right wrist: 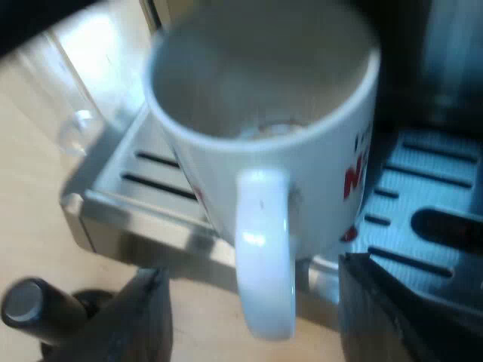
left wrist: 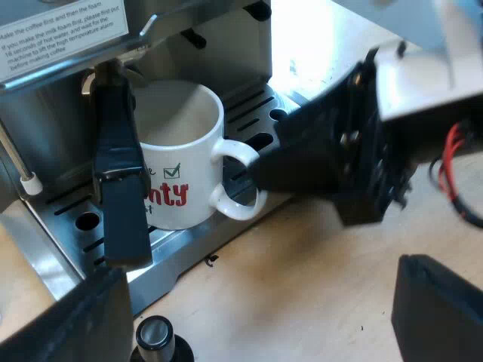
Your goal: Place mug into machine
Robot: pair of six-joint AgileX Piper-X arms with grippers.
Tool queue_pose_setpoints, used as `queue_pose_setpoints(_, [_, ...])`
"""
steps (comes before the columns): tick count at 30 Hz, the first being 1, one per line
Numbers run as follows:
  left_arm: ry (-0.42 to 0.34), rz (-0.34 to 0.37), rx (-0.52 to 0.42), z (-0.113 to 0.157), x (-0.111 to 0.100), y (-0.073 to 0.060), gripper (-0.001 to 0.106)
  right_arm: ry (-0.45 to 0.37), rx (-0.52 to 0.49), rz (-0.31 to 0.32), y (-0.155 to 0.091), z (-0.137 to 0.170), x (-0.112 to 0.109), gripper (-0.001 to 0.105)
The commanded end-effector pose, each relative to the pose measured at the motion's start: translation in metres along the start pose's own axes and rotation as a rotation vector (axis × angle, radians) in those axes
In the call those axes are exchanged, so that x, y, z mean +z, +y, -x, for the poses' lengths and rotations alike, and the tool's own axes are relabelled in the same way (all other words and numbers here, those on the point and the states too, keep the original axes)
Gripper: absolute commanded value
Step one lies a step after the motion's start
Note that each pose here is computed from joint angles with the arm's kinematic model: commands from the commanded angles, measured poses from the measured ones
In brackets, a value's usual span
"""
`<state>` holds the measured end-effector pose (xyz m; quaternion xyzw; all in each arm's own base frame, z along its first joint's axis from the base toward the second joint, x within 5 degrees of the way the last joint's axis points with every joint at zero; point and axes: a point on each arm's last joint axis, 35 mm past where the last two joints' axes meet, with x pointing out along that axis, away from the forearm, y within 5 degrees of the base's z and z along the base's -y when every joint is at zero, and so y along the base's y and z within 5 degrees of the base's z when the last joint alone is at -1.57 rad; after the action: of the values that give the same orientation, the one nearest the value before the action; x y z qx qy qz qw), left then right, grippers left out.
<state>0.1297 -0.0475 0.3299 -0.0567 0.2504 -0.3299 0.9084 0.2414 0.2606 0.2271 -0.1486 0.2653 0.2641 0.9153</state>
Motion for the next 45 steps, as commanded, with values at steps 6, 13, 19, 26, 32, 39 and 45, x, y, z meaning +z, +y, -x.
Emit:
queue_pose_setpoints(6, [-0.004, -0.018, -0.011, 0.001, 0.0, -0.001, 0.072, -0.053, -0.006, -0.005, 0.002, -0.01, 0.002, 0.051])
queue_pose_setpoints(13, [-0.004, -0.018, -0.011, 0.001, 0.0, -0.001, 0.072, -0.047, -0.008, 0.003, 0.005, -0.02, -0.002, 0.051])
queue_pose_setpoints(19, [-0.004, -0.018, -0.011, 0.001, 0.0, -0.001, 0.072, -0.073, -0.018, 0.024, 0.007, -0.03, 0.001, 0.051])
queue_pose_setpoints(26, [-0.004, -0.018, -0.011, 0.001, 0.0, -0.001, 0.072, -0.079, -0.02, 0.072, 0.01, -0.039, 0.007, 0.051])
queue_pose_setpoints(32, [-0.004, -0.018, -0.011, 0.001, 0.0, -0.001, 0.072, -0.087, -0.041, 0.083, 0.01, -0.044, 0.009, 0.051])
queue_pose_setpoints(39, [-0.004, -0.018, -0.011, 0.001, 0.0, -0.001, 0.072, -0.106, -0.071, 0.076, 0.009, -0.05, 0.008, 0.051])
queue_pose_setpoints(45, [-0.004, -0.018, -0.011, 0.001, 0.0, -0.001, 0.072, -0.147, -0.113, 0.059, 0.009, -0.057, 0.008, 0.051])
